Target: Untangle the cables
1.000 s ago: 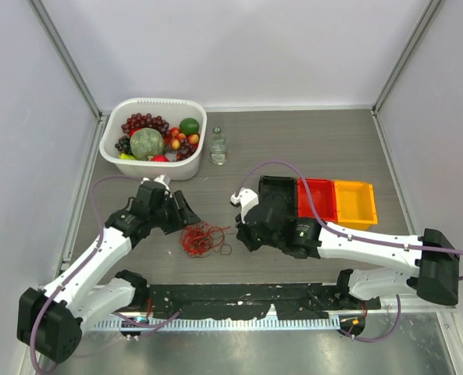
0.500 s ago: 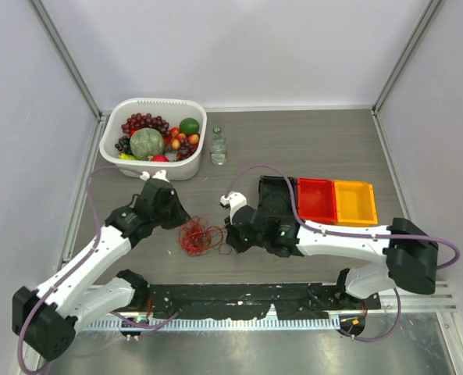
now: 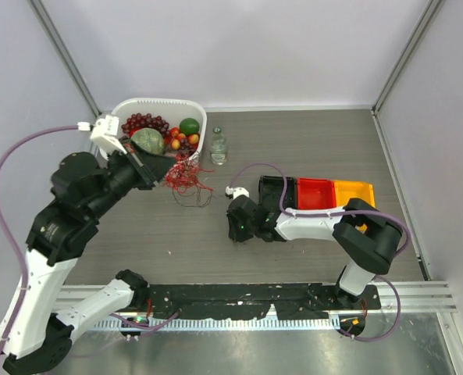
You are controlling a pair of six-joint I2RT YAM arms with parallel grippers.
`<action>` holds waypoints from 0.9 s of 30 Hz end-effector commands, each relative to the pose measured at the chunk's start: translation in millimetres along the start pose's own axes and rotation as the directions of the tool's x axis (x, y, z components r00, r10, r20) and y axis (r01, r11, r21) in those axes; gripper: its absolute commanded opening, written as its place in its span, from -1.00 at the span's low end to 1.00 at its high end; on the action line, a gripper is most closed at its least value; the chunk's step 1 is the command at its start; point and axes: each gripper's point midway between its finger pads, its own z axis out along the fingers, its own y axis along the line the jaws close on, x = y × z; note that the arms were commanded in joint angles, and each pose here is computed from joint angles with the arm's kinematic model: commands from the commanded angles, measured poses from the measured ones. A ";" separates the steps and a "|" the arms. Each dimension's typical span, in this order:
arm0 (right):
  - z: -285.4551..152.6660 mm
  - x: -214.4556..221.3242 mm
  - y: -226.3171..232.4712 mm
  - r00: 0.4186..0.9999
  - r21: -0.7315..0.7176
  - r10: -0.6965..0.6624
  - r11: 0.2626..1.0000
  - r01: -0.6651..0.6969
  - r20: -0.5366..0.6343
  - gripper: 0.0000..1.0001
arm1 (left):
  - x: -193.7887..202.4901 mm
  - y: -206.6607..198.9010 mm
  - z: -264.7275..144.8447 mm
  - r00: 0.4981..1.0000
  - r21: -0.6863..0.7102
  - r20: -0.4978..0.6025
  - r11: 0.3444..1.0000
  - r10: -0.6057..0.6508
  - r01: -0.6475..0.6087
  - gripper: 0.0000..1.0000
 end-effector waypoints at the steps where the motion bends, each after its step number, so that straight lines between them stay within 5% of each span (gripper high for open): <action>1: -7.0 -20.7 16.7 0.999 -0.063 -0.025 0.998 0.026 0.020 -0.46 | -33.9 -35.1 -20.0 0.997 0.112 0.082 0.993 0.018 -0.027 -1.00; 4: -35.5 -39.0 27.7 0.995 -0.113 -0.047 0.992 0.057 0.089 0.10 | -28.4 -30.0 -15.0 0.998 0.087 0.053 0.996 0.020 -0.024 -1.00; 6: -64.9 -53.1 45.7 0.984 -0.212 -0.066 0.972 0.101 0.165 0.25 | -22.1 -25.1 -9.8 0.999 0.075 0.038 0.997 0.012 -0.015 -1.00; 9: -112.3 -67.9 67.7 0.953 -0.334 -0.119 0.918 0.212 0.279 0.31 | -12.0 -15.7 -2.6 0.999 0.059 0.032 0.998 -0.011 0.009 -1.00; 18: -168.6 -69.9 73.3 0.886 -0.376 -0.228 0.842 0.388 0.404 0.32 | 4.1 -7.8 1.5 0.999 0.053 0.000 0.998 -0.046 0.046 -1.00; 27: -157.2 -122.3 77.5 0.829 -0.299 -0.227 0.858 0.419 0.511 0.26 | 2.9 -13.1 2.5 0.998 0.071 -0.006 0.996 -0.059 0.059 -1.00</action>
